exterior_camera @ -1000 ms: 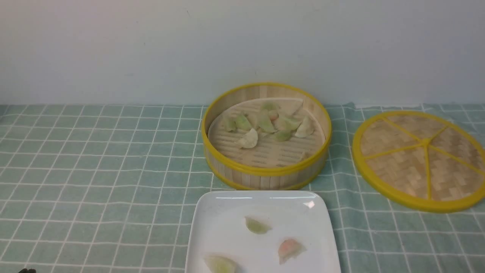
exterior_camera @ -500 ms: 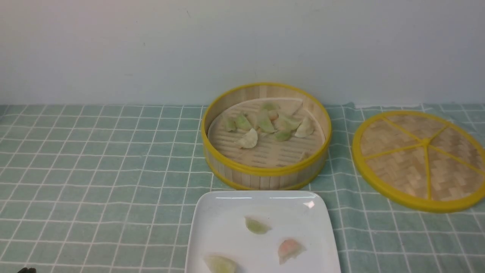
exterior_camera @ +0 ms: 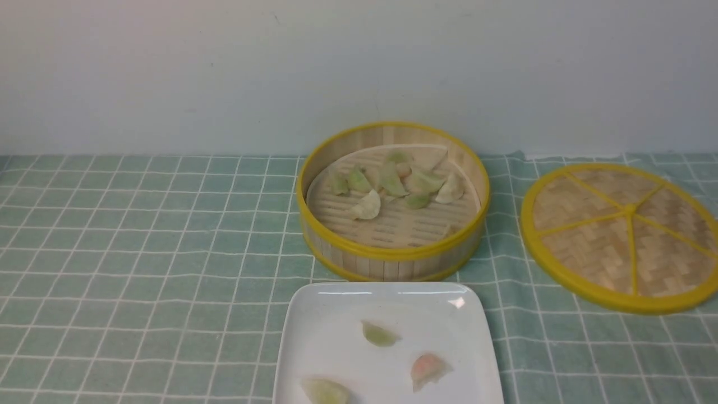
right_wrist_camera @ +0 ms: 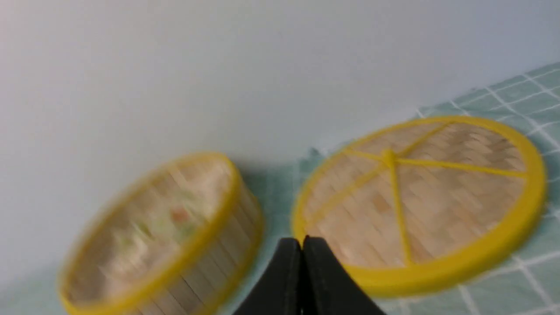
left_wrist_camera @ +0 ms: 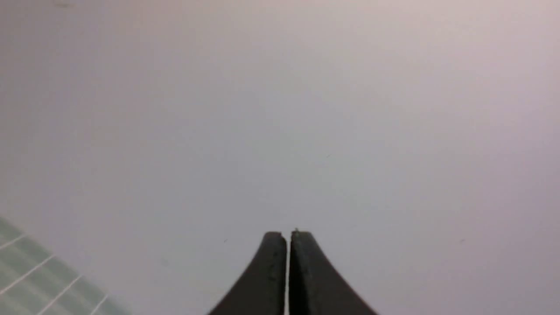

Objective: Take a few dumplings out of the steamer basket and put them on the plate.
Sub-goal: Use the left arm to grab a dumpling from the steamer

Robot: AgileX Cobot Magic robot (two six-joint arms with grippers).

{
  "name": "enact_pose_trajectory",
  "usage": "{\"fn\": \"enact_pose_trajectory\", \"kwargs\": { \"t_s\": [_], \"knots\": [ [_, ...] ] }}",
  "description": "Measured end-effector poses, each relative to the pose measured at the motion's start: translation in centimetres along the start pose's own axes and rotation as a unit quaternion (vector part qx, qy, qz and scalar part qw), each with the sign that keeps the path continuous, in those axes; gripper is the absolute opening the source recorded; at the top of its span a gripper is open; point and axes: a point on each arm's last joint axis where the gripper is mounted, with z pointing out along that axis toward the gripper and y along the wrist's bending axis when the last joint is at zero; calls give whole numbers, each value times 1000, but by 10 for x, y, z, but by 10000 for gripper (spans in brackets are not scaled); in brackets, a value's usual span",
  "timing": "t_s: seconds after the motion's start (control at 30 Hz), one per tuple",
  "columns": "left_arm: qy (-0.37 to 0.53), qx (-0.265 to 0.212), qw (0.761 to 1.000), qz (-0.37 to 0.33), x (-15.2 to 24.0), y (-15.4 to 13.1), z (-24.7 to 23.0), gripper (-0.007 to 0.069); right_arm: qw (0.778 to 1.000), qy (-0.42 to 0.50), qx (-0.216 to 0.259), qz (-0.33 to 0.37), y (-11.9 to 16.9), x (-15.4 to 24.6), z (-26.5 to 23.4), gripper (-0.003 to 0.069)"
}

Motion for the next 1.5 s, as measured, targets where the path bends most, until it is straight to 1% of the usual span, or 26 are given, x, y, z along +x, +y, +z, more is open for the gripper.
{"fn": "enact_pose_trajectory", "kwargs": {
  "t_s": [0.03,0.07,0.1,0.13,0.17,0.23,0.3,0.33,0.37,0.4,0.5,0.53,0.6,0.63,0.67,0.7,0.77,0.8,0.87,0.97,1.1,1.17,1.23,1.3,1.33,1.5],
  "knots": [
    [6,-2,1000,0,1,0,0,-6,1000,-5,-1,0,0,-1,0,-15],
    [28,22,999,31,-20,-27,8,-6,996,-42,-13,83,2,-8,0,-15],
    [48,21,998,41,-24,-34,13,-6,993,-58,-17,105,2,-11,-1,-15],
    [54,4,997,49,-26,-39,15,-6,992,-61,-18,110,2,-11,-1,-15],
    [125,11,989,73,-33,-54,27,-6,987,-78,-20,139,2,-14,-1,-15],
    [199,-3,975,97,-42,-70,43,-6,981,-97,-23,164,1,-18,-2,-15],
    [339,-39,930,139,-36,-78,69,-6,974,-123,-24,190,0,-23,-3,-15],
    [367,-42,917,149,-36,-82,77,-6,973,-126,-24,193,0,-23,-3,-15],
    [437,-56,882,169,-27,-79,94,-6,973,-120,-28,194,3,-25,-3,-15],
    [468,-58,863,181,-24,-79,105,-6,976,-108,-33,188,7,-28,-4,-15],
    [568,-62,795,203,4,-65,140,-6,990,-52,-59,117,37,-47,-8,-15],
    [579,-60,787,203,8,-63,145,-6,992,-43,-61,103,41,-51,-9,-15],
    [640,-49,740,203,36,-48,174,-6,998,27,-57,13,68,-73,-6,-15],
    [639,-47,741,202,35,-49,175,-6,998,29,-60,8,71,-76,-7,-15],
    [658,-41,724,202,46,-43,184,-6,996,61,-53,-27,78,-82,-2,-15],
    [680,-29,703,207,61,-39,198,-6,989,122,-44,-73,92,-94,6,-15],
    [694,-8,684,225,75,-41,213,-6,973,189,-38,-126,106,-107,17,-15],
    [703,7,672,234,85,-45,222,-6,958,243,-33,-150,111,-110,26,-15],
    [714,29,655,244,103,-53,235,-6,936,306,-27,-174,117,-114,44,-15],
    [713,63,649,258,125,-69,260,-6,911,362,-25,-197,122,-119,66,-15],
    [713,96,626,302,158,-78,286,1,898,393,-19,-197,121,-117,85,-15],
    [713,110,607,334,179,-80,298,30,893,406,-15,-194,119,-115,90,-15],
    [715,117,588,359,207,-79,308,90,888,417,-12,-192,117,-112,92,-15],
    [714,119,585,365,216,-78,311,126,888,419,-12,-192,117,-112,92,-15],
    [710,120,585,373,236,-77,319,206,887,419,-12,-192,117,-112,92,-15],
    [701,115,596,374,284,-61,334,439,884,428,-10,-187,117,-111,91,-15]
  ]
}}
